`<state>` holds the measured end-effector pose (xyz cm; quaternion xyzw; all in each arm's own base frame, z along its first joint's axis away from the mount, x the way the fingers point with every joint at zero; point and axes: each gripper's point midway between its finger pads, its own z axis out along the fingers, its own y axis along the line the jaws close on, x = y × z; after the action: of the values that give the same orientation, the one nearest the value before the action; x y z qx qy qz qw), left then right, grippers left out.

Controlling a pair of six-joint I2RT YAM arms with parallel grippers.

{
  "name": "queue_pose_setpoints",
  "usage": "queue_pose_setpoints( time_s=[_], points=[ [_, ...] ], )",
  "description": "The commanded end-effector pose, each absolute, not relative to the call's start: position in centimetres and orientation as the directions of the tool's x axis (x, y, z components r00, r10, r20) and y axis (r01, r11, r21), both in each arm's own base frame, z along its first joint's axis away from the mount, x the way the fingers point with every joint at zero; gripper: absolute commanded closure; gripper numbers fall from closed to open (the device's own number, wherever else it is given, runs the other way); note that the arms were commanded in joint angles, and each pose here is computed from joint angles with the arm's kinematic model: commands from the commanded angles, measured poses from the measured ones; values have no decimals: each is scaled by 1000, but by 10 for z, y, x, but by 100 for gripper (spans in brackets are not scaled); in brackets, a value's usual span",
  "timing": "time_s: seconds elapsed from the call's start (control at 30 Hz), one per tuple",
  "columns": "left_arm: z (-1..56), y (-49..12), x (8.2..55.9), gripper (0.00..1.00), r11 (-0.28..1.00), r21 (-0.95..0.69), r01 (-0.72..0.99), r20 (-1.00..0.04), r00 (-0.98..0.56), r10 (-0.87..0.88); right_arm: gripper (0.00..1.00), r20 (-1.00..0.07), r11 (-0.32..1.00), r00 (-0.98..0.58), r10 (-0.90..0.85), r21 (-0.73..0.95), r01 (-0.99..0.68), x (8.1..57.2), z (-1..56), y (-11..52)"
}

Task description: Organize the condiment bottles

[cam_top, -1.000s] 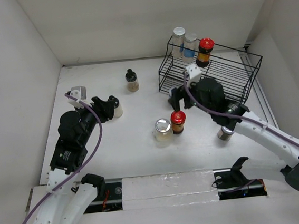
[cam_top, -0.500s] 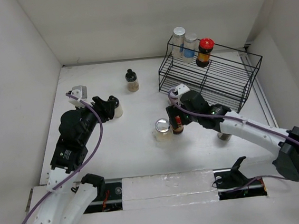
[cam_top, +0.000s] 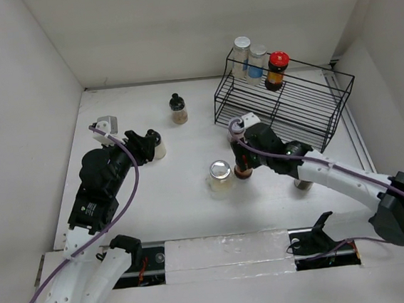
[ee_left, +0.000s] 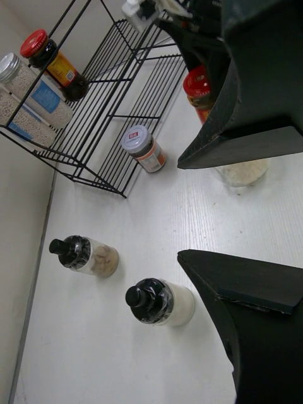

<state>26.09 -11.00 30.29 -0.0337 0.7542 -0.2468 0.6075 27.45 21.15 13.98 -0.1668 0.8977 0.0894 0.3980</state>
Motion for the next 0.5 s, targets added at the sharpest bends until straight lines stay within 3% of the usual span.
queue_pose_setpoints(
  time_s=[0.0,0.13,0.47],
  points=[
    [313,-112,261,50,868,-409,281,-907,-225,-355,57,-930,920,-366,-40,109,-377,297,272,222],
    [313,-112,261,50,868,-409,281,-907,-225,-355,57,-985,918,-135,108,151,-365,305,389,196],
    [316,-111,259,50,867,-409,285,-908,-216,-358,55,-985,982,76,154,144,-120,383,482,88]
  ],
)
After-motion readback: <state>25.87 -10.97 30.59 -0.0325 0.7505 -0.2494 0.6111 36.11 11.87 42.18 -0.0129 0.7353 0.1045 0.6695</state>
